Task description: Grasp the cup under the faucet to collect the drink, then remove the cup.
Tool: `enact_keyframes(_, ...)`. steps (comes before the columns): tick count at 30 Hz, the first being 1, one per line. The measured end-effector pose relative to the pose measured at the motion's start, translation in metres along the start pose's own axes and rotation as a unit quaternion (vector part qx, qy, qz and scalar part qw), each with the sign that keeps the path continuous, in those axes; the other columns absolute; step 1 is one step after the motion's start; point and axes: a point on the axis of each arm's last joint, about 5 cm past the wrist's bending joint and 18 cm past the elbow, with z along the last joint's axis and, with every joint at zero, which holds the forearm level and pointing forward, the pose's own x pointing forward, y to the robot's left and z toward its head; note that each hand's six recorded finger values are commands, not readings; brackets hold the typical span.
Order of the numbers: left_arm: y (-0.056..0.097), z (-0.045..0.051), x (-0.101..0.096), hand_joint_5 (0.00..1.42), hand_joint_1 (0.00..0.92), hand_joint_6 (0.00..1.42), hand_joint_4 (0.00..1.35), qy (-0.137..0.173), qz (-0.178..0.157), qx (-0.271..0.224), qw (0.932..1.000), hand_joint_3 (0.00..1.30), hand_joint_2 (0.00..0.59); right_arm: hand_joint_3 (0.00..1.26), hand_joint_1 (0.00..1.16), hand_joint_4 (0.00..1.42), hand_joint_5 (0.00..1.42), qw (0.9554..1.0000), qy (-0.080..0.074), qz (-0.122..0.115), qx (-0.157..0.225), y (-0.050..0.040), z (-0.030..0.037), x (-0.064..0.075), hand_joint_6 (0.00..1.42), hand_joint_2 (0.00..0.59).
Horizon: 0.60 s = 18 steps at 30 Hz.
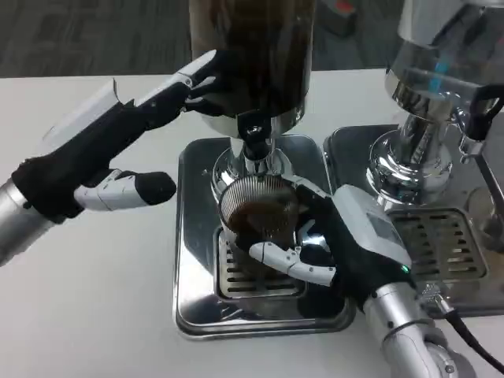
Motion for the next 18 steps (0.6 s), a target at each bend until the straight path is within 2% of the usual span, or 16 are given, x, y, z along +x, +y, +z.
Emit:
enact_keyframes(10,0.003,-0.0012,-0.005,0.15,0.000,0.28,0.06,0.008,0.027,-0.016,0.9995,0.07,0.018,0.18,0.40,0.30,0.46,0.9999,0.006,0.004,-0.015,0.0015,0.0009,0.000,0.54,0.157)
enact_keyframes(18,0.002,-0.0030,-0.012,0.17,0.000,0.30,0.12,0.021,0.044,-0.032,0.9983,0.09,0.040,0.24,0.39,0.36,0.54,0.9994,0.014,0.004,-0.031,0.0029,0.0016,0.000,0.64,0.147)
